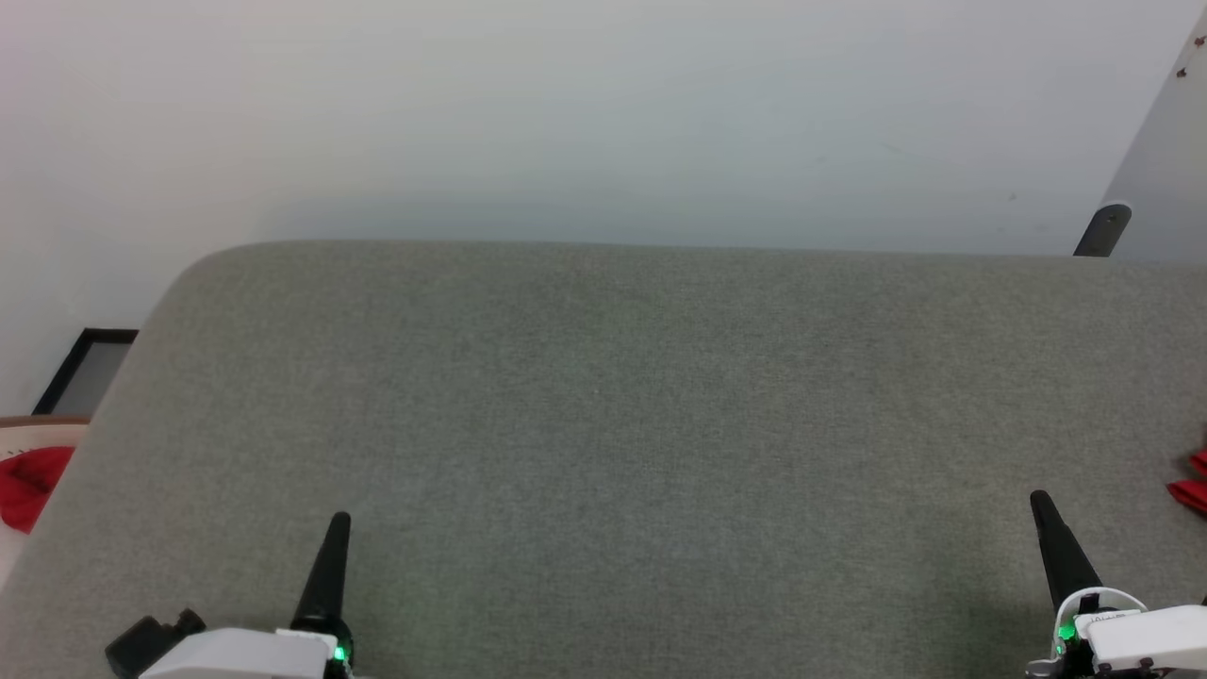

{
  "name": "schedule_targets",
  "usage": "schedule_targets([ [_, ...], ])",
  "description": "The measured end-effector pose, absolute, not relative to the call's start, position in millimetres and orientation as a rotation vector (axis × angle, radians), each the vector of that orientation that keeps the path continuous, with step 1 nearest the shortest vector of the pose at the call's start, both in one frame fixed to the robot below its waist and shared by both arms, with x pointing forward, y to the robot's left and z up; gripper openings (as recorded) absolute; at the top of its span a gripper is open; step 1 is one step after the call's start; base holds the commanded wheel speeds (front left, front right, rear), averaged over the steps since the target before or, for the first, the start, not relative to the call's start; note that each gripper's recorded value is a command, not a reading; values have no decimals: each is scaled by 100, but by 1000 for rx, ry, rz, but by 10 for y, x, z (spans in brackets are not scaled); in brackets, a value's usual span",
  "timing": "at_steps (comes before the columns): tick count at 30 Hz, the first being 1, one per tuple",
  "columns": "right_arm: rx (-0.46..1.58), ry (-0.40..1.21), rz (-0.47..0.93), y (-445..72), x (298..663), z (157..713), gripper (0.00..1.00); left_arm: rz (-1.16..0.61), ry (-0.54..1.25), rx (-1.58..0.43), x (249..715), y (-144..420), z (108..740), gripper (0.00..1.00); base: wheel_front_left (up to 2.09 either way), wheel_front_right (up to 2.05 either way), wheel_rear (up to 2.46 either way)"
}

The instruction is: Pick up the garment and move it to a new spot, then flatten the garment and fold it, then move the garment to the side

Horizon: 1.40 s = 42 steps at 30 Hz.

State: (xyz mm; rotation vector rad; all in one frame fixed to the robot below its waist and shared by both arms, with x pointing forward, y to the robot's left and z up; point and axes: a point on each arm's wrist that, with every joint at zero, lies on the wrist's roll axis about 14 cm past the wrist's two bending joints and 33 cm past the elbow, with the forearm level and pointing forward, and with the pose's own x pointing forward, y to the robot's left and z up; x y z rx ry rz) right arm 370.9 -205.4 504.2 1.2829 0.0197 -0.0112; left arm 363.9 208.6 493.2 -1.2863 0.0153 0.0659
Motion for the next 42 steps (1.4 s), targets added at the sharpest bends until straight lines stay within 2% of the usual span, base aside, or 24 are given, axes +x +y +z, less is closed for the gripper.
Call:
schedule_targets([
  [42,1571,7,-7,-2004,3878,5044,0,8,9,-1573,3879,2000,5043,0,0,0,0],
])
